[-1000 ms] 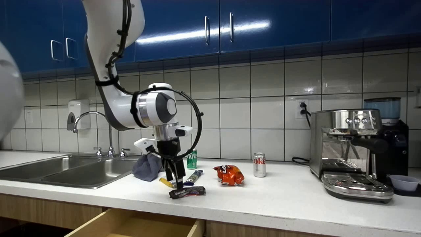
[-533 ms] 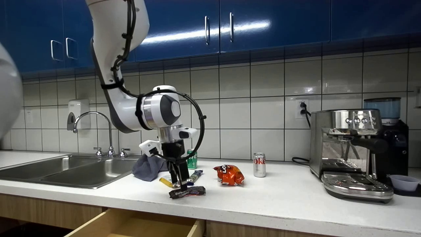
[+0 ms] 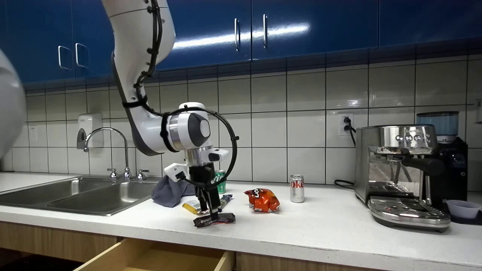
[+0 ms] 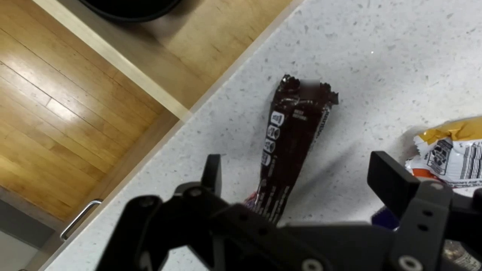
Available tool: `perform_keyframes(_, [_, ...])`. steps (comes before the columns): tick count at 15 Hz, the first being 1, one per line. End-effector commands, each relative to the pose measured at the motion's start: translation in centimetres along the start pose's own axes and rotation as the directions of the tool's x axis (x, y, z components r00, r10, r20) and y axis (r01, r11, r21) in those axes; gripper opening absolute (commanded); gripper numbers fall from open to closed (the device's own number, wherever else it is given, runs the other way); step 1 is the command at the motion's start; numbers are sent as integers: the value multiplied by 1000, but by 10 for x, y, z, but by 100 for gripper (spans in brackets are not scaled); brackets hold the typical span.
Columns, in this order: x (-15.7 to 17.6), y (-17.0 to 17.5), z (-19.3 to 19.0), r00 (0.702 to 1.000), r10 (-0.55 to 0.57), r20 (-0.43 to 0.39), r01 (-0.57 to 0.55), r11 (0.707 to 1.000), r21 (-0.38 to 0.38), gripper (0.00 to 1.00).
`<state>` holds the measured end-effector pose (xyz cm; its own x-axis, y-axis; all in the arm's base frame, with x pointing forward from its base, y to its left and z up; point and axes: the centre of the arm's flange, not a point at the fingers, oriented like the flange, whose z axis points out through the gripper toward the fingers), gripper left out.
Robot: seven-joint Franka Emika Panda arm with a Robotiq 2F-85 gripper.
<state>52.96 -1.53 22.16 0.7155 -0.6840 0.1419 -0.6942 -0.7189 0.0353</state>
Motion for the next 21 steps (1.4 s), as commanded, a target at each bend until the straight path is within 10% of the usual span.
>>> perform_keyframes(1, [12, -5, 3, 1000, 22, -2, -22, 1000, -19, 100])
perform_keyframes(7, [15, -7, 10, 1000, 19, 5, -18, 1000, -23, 100])
perform_keyframes(8, [15, -7, 11, 1000, 18, 5, -18, 1000, -25, 75])
perform_keyframes(16, [14, -7, 13, 1000, 17, 9, -17, 1000, -25, 18])
perform_keyframes(21, [9, -4, 4, 1000, 14, -1, -14, 1000, -21, 4])
